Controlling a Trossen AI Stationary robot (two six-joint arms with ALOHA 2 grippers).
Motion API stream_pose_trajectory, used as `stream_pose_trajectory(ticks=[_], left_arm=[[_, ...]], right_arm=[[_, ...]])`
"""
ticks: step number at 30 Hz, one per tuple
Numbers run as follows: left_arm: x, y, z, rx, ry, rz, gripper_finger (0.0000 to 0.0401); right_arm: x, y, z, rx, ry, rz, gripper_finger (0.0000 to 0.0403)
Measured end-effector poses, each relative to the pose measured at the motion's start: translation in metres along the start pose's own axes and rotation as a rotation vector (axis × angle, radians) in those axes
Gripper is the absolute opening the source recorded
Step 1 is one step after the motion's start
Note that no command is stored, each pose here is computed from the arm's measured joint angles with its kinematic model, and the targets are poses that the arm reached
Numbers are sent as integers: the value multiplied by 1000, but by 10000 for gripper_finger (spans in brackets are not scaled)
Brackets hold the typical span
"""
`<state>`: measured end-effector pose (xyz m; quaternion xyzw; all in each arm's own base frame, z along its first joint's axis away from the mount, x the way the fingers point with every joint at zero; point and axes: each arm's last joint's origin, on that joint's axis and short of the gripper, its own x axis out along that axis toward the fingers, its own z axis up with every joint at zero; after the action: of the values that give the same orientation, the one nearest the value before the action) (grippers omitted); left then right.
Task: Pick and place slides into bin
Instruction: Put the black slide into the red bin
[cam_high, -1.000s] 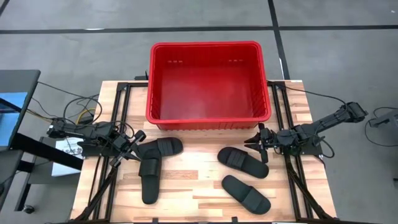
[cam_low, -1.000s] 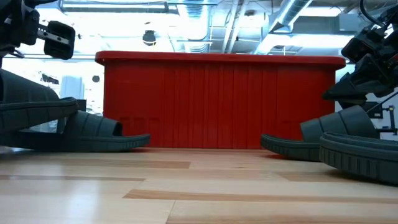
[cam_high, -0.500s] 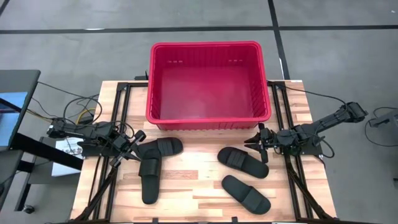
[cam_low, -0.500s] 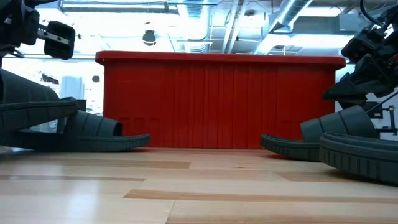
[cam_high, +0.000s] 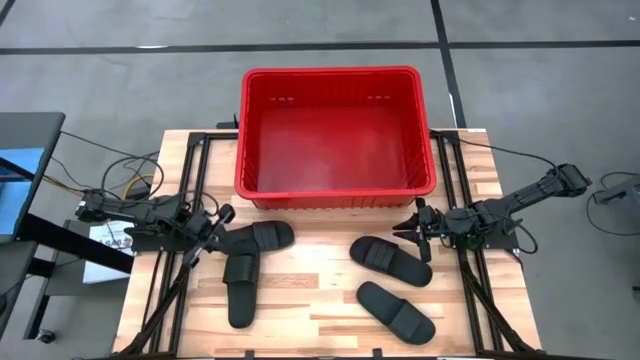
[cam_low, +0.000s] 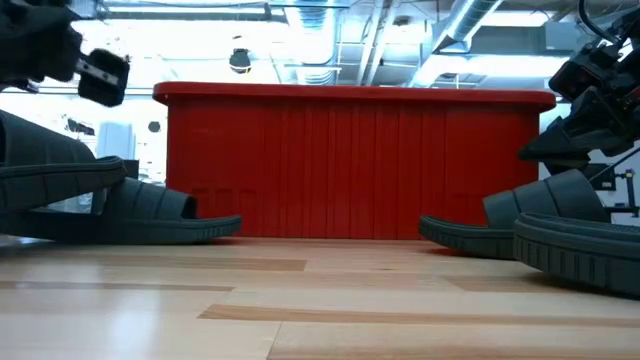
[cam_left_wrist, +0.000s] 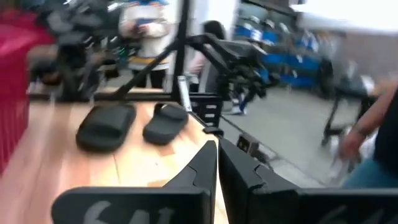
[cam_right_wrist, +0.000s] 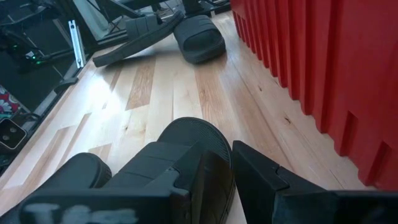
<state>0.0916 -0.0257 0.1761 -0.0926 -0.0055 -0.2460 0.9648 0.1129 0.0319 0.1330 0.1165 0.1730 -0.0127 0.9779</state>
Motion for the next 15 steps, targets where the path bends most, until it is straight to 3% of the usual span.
stream_pose_trajectory(ticks=[5, 15], left_arm=[[0, 2, 0, -305, -21, 66, 6], [-3, 11, 3, -391, -166, 388, 6]], right_arm=[[0, 0, 0, 0, 0, 0, 76], [0, 0, 0, 0, 0, 0, 76]])
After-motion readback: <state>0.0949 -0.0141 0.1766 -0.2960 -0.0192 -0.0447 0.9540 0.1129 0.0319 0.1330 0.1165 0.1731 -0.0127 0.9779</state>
